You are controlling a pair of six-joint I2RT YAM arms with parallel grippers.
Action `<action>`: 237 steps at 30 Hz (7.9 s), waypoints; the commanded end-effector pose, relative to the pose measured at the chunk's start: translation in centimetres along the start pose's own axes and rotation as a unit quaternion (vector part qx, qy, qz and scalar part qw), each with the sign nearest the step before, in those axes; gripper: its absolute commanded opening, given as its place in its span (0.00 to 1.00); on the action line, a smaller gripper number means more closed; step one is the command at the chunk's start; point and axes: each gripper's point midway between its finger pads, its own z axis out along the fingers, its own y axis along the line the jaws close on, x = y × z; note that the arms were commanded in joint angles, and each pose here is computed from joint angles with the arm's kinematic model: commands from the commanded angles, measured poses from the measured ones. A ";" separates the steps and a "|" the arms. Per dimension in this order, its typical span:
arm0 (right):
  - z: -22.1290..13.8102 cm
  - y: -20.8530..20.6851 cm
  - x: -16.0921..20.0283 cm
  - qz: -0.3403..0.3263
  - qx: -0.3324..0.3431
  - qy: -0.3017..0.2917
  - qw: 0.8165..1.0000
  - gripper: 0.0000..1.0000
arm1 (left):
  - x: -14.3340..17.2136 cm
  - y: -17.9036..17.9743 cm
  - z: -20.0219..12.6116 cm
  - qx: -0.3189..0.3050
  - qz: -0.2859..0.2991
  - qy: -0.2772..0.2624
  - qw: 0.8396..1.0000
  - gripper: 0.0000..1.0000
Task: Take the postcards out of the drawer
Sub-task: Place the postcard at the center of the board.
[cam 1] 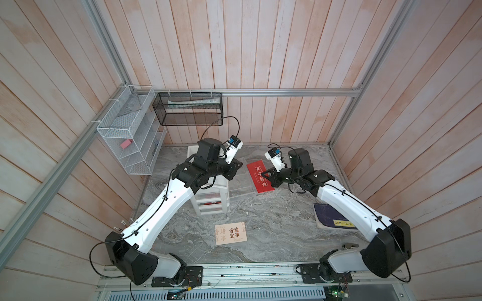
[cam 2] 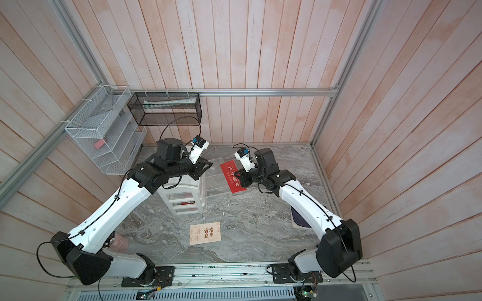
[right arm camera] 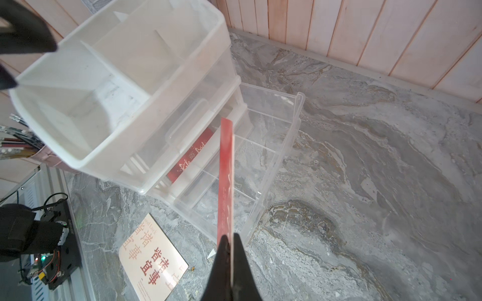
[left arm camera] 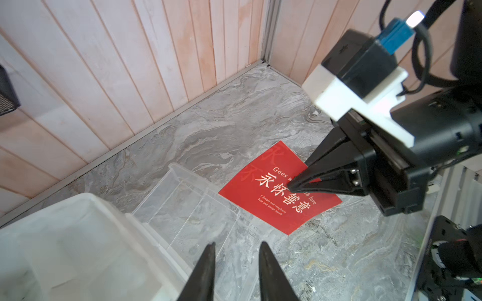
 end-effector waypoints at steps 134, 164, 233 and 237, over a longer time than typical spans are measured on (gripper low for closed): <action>-3.9 1.8 -6.6 0.124 -0.349 -0.230 0.900 0.17 | -3.5 -1.3 1.1 0.145 -0.158 -0.123 0.969 0.00; -5.8 -4.5 -4.2 0.217 -0.183 -0.200 0.938 0.00 | -2.0 4.5 -2.2 0.000 -0.182 -0.129 0.975 0.32; 3.2 9.0 22.1 0.375 -0.138 0.175 0.900 0.00 | 3.0 12.7 -10.1 -0.119 -0.242 -0.136 0.953 0.35; 3.9 9.5 21.8 0.374 -0.149 0.176 0.898 0.00 | 3.0 12.8 -10.0 -0.119 -0.239 -0.135 0.954 0.35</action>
